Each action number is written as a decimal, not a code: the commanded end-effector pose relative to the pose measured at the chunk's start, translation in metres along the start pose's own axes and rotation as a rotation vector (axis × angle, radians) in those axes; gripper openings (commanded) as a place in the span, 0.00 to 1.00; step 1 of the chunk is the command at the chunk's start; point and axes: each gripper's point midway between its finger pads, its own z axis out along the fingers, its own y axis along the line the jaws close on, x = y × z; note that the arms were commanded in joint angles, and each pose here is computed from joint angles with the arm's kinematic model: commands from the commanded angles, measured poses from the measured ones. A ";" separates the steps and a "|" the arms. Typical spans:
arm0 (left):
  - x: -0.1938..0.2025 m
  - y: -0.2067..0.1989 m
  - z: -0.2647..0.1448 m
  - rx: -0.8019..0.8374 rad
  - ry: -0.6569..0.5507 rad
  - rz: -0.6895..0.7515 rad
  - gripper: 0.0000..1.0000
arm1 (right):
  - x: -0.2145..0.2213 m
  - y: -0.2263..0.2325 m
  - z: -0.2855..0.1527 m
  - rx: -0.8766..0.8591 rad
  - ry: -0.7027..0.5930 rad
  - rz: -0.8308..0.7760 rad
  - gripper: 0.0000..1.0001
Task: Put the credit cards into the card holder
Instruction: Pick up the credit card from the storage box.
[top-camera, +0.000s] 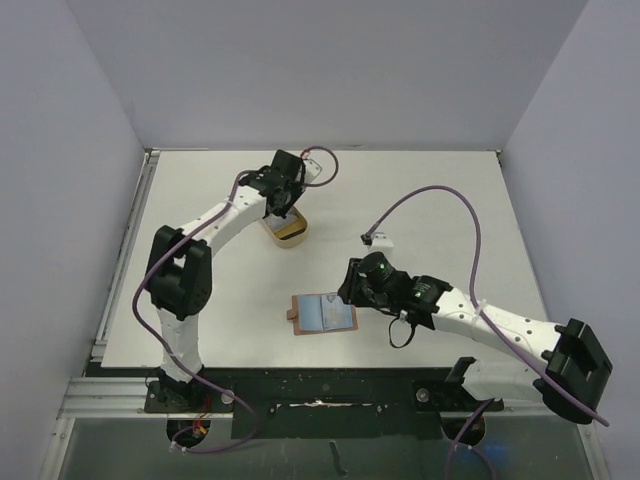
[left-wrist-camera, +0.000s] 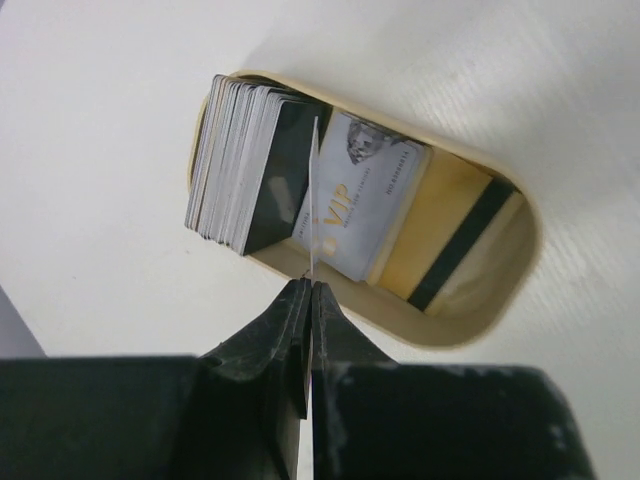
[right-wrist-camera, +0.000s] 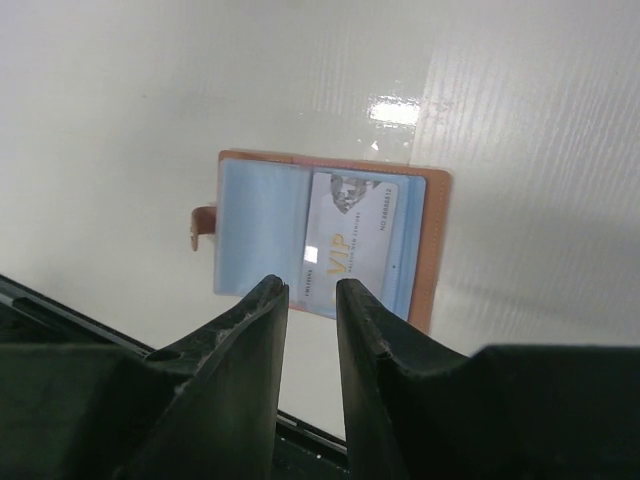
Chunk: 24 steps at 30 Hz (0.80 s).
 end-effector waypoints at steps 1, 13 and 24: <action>-0.050 0.011 -0.085 0.117 -0.222 -0.260 0.00 | -0.043 0.034 -0.029 -0.129 -0.157 0.047 0.28; -0.030 -0.028 -0.196 0.751 -0.520 -0.695 0.00 | -0.079 0.076 -0.063 -0.363 -0.304 0.100 0.32; 0.013 -0.090 -0.256 1.153 -0.534 -0.810 0.00 | -0.110 0.108 -0.092 -0.558 -0.421 0.191 0.51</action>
